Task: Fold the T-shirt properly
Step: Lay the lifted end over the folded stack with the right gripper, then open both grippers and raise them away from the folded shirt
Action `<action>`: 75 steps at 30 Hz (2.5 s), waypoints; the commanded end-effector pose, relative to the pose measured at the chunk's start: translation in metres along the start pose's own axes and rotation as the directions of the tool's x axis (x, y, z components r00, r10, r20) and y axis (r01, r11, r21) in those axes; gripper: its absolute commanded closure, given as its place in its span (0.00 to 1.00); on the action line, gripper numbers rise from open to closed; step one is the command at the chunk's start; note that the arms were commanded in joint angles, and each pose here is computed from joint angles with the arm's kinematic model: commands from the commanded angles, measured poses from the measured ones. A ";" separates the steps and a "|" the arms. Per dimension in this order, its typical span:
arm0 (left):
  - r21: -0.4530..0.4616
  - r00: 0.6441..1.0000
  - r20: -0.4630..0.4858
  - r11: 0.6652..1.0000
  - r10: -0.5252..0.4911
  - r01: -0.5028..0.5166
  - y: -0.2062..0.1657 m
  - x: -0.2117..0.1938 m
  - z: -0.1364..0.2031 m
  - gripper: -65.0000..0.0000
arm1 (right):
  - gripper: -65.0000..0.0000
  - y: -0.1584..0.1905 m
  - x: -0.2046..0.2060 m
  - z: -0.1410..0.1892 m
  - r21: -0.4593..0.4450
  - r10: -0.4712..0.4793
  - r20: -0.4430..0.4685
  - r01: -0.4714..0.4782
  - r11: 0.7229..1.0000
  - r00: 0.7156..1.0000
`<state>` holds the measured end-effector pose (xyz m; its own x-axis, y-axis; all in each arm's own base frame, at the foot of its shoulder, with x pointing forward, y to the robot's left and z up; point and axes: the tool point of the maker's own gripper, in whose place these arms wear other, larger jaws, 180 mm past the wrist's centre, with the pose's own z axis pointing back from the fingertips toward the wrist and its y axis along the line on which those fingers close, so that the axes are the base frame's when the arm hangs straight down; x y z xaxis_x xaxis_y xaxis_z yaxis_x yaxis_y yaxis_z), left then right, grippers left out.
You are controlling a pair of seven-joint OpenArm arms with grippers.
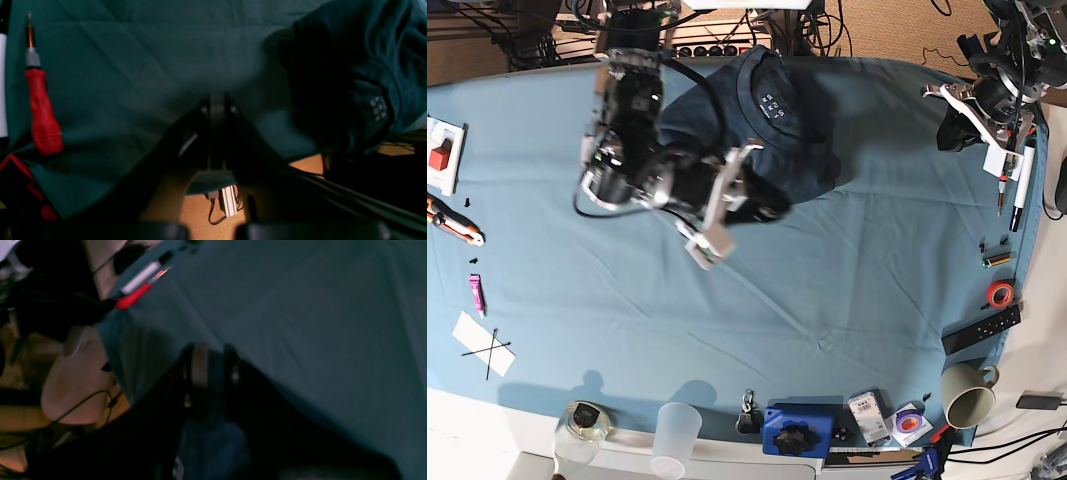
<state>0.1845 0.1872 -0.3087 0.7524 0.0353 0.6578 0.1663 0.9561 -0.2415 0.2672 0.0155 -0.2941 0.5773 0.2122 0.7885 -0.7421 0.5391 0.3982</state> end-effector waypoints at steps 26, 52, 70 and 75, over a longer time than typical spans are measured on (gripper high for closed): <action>-0.007 0.999 0.035 1.000 -0.015 0.016 -0.003 0.008 0.003 1.00 | 0.94 -0.002 -0.060 0.056 -0.030 -0.072 -0.065 0.070 0.997 0.995; 0.043 0.996 0.029 0.995 -0.087 0.086 0.006 0.008 0.003 1.00 | 1.00 -0.078 -0.031 0.042 -0.124 -0.125 -0.048 0.118 0.985 0.991; 0.274 0.991 -0.131 0.961 0.002 0.034 0.047 -0.035 0.017 1.00 | 1.00 -0.014 -0.090 0.124 -0.318 -0.106 -0.095 0.071 0.946 0.990; 0.273 0.980 -0.199 0.961 0.024 0.032 0.046 -0.057 0.024 1.00 | 1.00 0.013 -0.126 0.131 -0.306 -0.184 -0.169 0.126 0.944 0.968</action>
<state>0.1322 0.2349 -0.3456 0.8752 0.0123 0.4836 0.0009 0.9996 -0.0269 0.1353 -0.1139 -0.3348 0.7747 0.2540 0.5790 -0.5101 0.7921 0.3351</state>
